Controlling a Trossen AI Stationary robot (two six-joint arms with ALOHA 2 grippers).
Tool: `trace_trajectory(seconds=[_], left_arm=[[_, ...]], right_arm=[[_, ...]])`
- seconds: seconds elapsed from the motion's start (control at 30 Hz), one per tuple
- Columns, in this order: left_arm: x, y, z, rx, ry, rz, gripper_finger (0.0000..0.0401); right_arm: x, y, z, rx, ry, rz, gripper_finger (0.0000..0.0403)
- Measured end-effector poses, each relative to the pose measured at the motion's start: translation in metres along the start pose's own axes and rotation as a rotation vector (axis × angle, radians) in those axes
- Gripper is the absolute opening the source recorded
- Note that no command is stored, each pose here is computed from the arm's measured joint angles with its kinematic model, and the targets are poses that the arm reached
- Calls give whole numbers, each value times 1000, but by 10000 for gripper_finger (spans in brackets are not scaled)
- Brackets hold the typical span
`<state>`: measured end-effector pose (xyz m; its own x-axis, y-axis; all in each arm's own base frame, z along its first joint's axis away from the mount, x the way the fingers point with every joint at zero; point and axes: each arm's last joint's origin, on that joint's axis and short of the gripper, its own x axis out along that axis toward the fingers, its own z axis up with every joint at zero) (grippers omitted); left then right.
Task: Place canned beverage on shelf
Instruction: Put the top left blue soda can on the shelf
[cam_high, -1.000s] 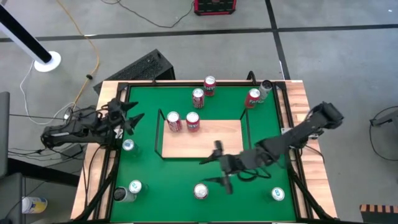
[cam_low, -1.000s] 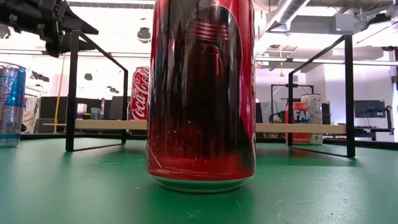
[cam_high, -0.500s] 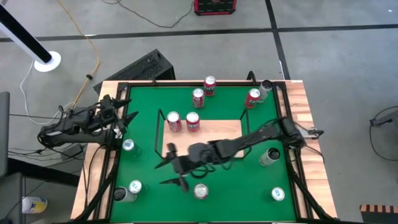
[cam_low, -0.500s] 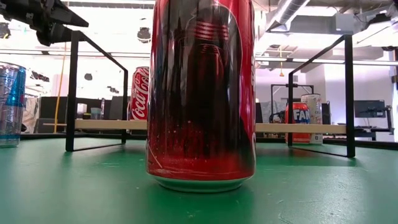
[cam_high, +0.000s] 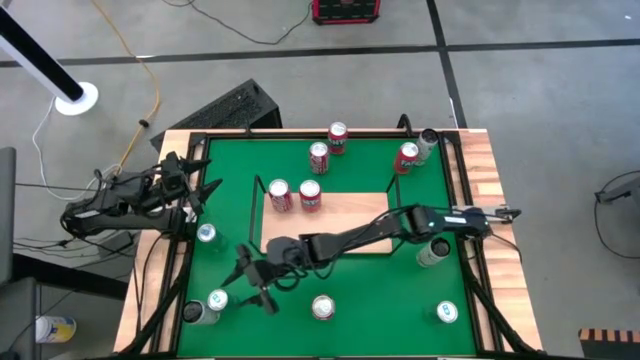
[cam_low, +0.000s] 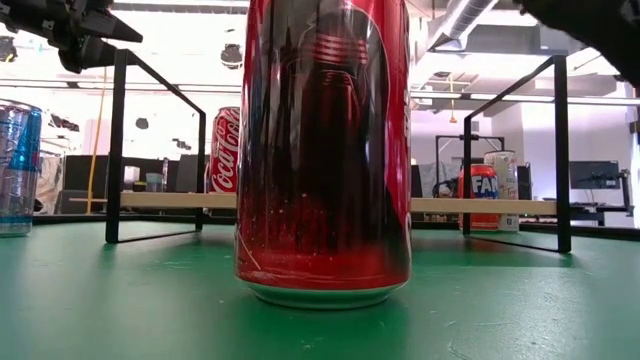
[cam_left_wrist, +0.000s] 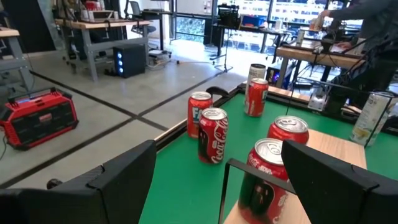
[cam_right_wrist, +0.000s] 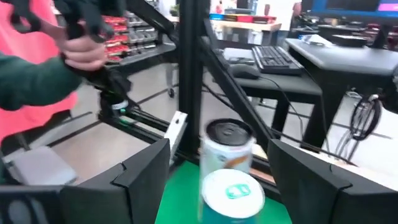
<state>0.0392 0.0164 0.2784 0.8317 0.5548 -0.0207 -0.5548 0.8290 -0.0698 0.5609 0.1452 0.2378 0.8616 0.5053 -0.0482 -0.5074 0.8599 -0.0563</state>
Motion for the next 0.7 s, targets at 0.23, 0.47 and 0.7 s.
trace_trajectory(seconds=[0.23, 0.47, 0.7], left_arm=[[0, 0, 0, -1, -1, 0, 332], [0, 0, 0, -1, -1, 0, 332], [0, 0, 0, -1, -2, 0, 332]], right_arm=[[17, -11, -25, 33, -12, -29, 297], [23, -7, -36, 37, -34, -38, 297], [26, 2, -37, 27, -5, -71, 297]])
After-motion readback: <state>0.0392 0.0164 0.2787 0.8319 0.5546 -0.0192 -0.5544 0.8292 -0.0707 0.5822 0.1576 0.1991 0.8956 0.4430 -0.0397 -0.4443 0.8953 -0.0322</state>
